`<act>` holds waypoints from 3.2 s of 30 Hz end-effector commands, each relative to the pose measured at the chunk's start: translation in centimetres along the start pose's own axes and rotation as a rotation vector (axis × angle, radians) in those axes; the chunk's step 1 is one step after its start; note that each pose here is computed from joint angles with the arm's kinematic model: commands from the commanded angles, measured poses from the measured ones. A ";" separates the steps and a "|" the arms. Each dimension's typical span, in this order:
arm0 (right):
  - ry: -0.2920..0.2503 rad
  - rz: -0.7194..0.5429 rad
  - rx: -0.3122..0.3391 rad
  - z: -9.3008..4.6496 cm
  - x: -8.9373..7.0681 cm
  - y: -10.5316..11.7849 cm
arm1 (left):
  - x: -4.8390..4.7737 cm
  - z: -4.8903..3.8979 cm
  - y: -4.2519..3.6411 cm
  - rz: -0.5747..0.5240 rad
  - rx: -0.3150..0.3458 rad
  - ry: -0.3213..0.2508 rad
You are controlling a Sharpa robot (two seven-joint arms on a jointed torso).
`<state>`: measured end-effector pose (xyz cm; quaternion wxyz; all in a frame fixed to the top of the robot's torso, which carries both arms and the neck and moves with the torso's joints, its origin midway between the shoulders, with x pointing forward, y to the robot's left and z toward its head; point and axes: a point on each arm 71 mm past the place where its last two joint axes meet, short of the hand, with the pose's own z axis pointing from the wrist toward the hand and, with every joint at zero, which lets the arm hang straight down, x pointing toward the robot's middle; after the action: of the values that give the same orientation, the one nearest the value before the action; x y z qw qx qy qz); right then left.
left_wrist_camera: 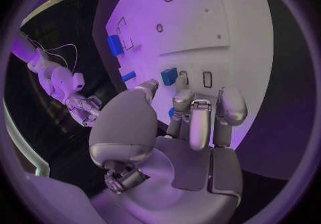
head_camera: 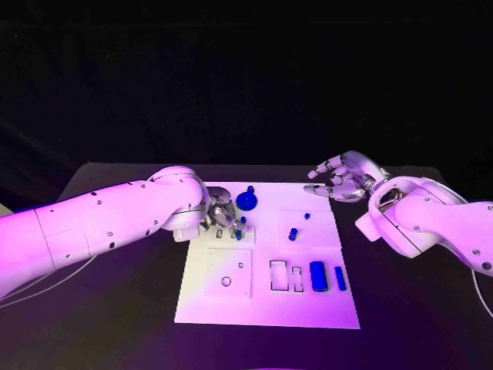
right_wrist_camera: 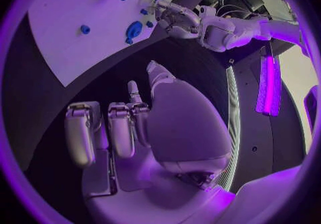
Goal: Assemble the parts on the task board
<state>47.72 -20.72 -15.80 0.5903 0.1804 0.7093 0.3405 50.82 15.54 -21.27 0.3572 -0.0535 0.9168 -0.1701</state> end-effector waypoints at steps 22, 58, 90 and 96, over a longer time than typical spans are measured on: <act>0.020 -0.012 0.001 0.2 0.2 -0.1 | 0.43 0.26 -0.63 0.013 0.016 0.036; 0.010 -0.016 0.016 0.1 -0.2 -0.8 | 0.04 -0.95 0.62 -0.116 0.027 -0.061; 0.009 -0.021 0.022 0.1 -0.3 -1.0 | 1.01 -0.85 0.92 -0.034 0.000 -0.092; 0.010 -0.022 0.022 0.1 -0.3 -1.0 | 1.15 -0.79 1.03 -0.011 -0.011 -0.089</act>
<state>48.06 -21.69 -16.24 0.5902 0.1856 0.7144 0.3269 49.57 16.59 -21.75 0.3990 -0.0830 0.8965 -0.1735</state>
